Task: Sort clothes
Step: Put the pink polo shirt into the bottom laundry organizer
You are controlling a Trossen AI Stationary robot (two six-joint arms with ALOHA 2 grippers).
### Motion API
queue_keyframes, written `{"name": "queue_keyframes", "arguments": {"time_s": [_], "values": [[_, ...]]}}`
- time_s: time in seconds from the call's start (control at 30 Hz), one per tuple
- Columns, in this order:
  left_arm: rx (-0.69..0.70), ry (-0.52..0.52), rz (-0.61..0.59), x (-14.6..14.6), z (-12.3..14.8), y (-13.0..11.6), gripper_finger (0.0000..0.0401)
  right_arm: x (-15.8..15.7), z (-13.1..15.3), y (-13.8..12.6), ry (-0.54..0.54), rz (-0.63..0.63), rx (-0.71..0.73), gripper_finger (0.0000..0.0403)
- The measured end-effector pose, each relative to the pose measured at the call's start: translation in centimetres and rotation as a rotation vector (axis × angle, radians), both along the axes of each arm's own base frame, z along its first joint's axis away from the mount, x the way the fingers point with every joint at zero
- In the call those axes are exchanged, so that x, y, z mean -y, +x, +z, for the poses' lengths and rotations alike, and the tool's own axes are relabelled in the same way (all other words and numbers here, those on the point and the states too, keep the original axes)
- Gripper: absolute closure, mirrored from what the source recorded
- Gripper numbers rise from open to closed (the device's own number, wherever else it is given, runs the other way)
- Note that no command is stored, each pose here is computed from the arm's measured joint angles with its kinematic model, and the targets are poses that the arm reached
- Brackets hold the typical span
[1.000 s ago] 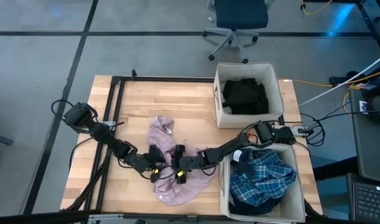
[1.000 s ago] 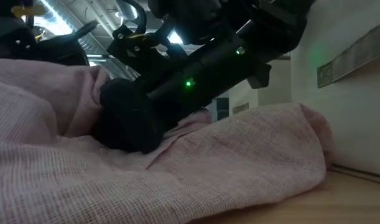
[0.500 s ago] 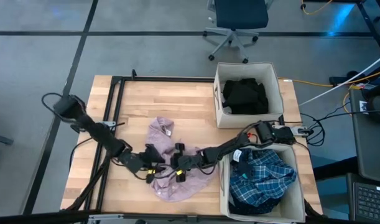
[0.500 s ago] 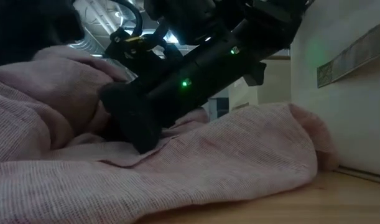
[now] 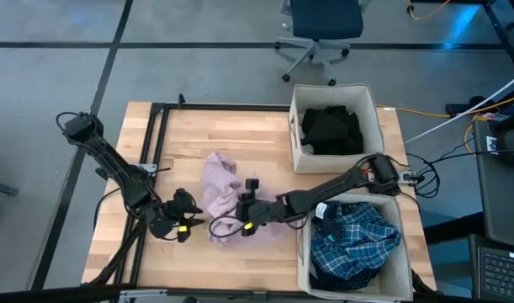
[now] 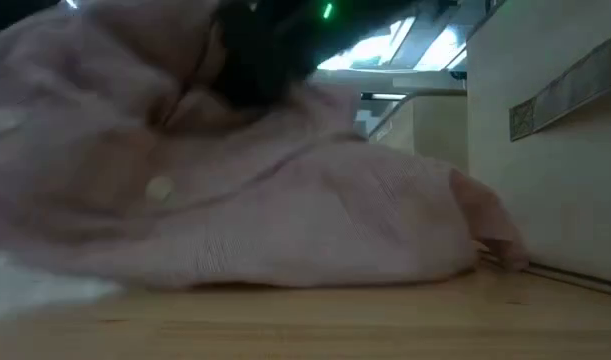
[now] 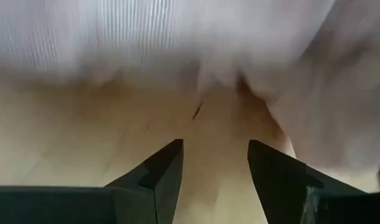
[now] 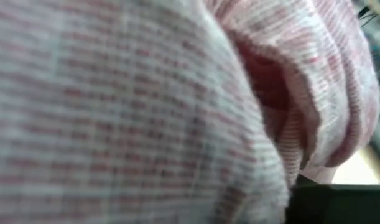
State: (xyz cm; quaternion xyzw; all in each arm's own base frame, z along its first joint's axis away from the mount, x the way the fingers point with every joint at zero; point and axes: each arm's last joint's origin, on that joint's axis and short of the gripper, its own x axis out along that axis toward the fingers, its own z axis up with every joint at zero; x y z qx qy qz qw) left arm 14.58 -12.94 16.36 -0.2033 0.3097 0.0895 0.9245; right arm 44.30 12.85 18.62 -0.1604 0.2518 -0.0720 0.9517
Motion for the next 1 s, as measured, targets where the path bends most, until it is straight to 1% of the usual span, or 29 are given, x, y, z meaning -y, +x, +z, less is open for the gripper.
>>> {"name": "queue_keyframes", "arguments": {"time_s": [0.2, 0.33, 0.4, 0.57, 0.73, 0.87, 1.0], "values": [[-0.017, 0.018, -0.010, 0.5, -0.5, -0.5, 0.0228, 1.0, 6.9, -2.6, -0.058, -0.078, 0.067, 0.0325], [-0.010, 0.038, 0.006, 0.5, -0.7, -0.5, 0.0229, 1.4, 10.8, -5.0, -0.090, -0.110, 0.097, 0.0325], [-0.010, 0.039, 0.011, 0.5, -0.8, -0.5, 0.0229, 1.2, 13.0, -6.5, -0.089, -0.113, 0.129, 0.0325], [-0.011, 0.012, 0.026, 0.6, -0.9, -0.6, 0.0229, 0.1, 18.3, -11.5, -0.053, -0.067, 0.214, 0.0325], [-0.012, 0.021, 0.026, 0.6, -0.9, -0.5, 0.0229, -0.6, 23.0, -17.2, -0.023, -0.100, 0.347, 0.0318], [-0.010, 0.017, 0.042, 0.4, -0.9, -0.3, 0.0229, -1.0, 25.9, -21.7, 0.046, -0.070, 0.443, 0.0319], [-0.007, 0.002, 0.064, 0.2, -0.8, -0.1, 0.0229, -1.2, 28.1, -25.9, 0.152, -0.047, 0.523, 0.0327]]}}
